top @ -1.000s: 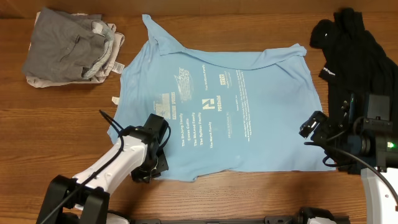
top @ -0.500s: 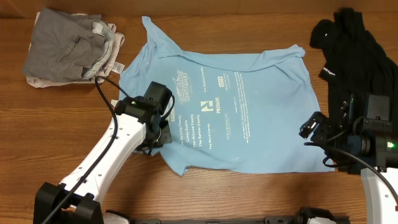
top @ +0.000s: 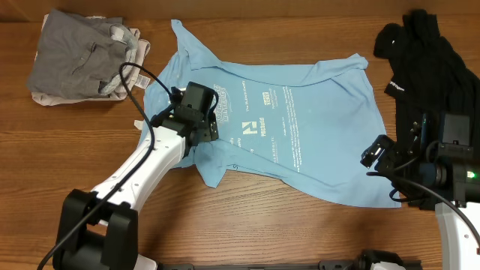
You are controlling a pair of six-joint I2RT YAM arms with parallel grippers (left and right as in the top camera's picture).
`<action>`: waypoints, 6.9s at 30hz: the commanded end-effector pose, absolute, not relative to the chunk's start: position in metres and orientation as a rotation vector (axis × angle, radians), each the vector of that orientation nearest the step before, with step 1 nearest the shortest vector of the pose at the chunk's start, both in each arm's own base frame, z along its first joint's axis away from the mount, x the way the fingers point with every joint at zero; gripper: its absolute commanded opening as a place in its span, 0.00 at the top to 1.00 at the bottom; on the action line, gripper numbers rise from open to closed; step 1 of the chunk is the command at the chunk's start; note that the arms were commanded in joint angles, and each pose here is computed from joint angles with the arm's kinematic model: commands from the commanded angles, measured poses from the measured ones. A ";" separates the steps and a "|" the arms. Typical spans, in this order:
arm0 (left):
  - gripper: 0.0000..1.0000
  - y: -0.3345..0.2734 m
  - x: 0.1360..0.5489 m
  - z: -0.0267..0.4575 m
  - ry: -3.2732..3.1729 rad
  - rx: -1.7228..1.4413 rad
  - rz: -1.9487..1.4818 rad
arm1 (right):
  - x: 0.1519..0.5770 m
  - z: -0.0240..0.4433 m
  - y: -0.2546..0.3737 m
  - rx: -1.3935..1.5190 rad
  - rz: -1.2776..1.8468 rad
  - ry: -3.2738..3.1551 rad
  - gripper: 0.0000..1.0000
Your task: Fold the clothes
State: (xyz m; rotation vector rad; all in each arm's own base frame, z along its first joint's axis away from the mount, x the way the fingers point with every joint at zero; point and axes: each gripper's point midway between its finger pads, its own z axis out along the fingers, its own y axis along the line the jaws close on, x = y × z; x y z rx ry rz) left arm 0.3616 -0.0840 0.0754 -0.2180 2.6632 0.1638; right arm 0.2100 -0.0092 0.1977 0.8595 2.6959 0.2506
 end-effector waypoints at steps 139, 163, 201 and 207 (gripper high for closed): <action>0.96 -0.092 0.286 -0.006 3.072 0.419 0.283 | 0.221 0.203 -0.010 0.787 0.257 2.660 0.00; 0.96 -0.044 0.328 0.109 3.006 0.088 0.426 | 0.196 0.128 -0.003 1.014 0.217 3.016 0.00; 0.92 0.006 0.396 0.126 2.763 -0.207 0.332 | 0.192 0.003 -0.027 1.729 -0.076 2.749 0.09; 0.92 0.007 0.397 0.127 2.759 -0.208 0.337 | 0.189 0.002 -0.043 1.742 -0.184 2.701 0.12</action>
